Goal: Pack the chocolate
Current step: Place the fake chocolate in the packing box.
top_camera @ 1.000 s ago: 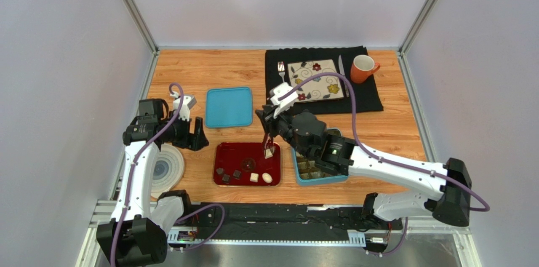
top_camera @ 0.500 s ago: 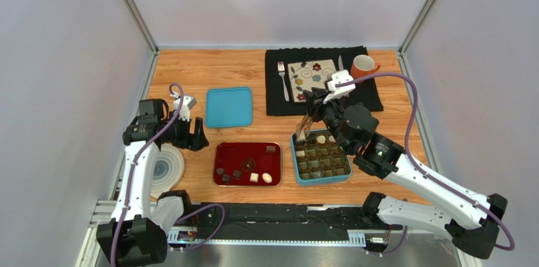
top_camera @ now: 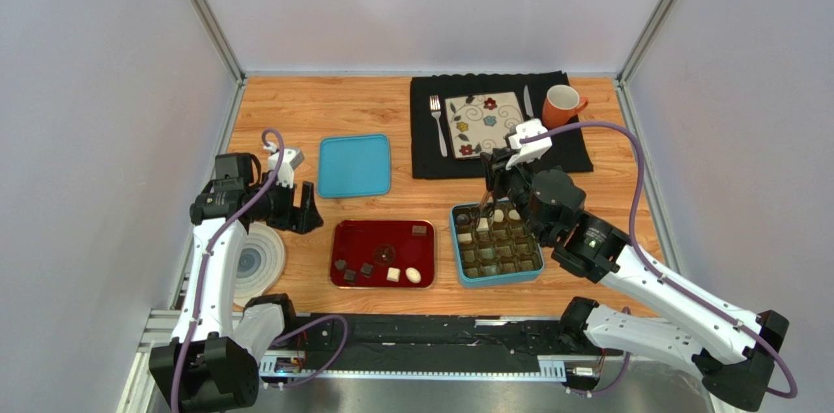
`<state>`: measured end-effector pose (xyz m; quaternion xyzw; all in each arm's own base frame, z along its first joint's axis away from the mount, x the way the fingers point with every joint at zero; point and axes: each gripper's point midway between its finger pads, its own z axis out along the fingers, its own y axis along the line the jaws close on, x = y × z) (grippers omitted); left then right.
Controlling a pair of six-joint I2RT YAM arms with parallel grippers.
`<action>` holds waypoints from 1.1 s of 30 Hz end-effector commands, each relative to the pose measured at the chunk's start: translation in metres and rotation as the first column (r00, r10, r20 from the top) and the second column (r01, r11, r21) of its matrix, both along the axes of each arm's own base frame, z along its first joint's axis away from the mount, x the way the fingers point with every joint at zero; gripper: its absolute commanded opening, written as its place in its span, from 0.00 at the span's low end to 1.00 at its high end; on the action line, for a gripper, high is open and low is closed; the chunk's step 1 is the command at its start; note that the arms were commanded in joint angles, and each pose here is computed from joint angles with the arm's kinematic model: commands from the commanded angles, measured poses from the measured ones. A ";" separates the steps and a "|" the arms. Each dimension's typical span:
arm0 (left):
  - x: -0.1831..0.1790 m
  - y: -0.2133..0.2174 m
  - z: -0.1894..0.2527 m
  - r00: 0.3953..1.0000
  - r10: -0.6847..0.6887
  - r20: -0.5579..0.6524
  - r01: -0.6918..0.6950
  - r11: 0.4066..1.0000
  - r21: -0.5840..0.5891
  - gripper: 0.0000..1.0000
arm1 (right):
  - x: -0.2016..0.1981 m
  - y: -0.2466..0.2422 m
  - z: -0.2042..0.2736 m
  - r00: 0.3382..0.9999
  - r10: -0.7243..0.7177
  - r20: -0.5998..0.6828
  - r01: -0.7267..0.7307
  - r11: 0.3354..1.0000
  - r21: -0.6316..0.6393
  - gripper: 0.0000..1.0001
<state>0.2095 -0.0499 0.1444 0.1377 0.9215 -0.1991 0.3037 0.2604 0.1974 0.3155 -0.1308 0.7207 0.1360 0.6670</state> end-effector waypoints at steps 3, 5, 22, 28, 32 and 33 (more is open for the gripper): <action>0.005 -0.001 0.012 0.999 -0.013 0.039 0.013 1.000 -0.009 0.83 | -0.001 -0.004 0.005 1.000 -0.009 0.009 0.009 0.999 0.038 0.11; 0.005 -0.001 0.012 0.999 -0.014 0.039 0.014 1.000 -0.008 0.83 | -0.001 -0.004 0.004 1.000 -0.008 0.006 0.008 0.999 0.034 0.14; 0.003 0.000 0.013 0.999 -0.015 0.044 0.015 1.000 -0.001 0.83 | -0.005 -0.006 0.010 1.000 0.003 0.012 -0.004 0.999 0.039 0.25; 0.003 0.000 0.015 0.999 -0.014 0.045 0.014 1.000 -0.001 0.83 | -0.008 -0.007 0.012 1.000 0.012 0.014 -0.013 0.999 0.042 0.27; 0.003 -0.001 0.014 0.999 -0.014 0.044 0.014 1.000 -0.004 0.83 | -0.009 -0.006 0.010 1.000 0.021 0.009 -0.022 0.999 0.041 0.30; 0.003 -0.001 0.014 0.999 -0.014 0.044 0.014 1.000 -0.004 0.83 | -0.009 -0.006 0.010 1.000 0.021 0.009 -0.022 0.999 0.041 0.30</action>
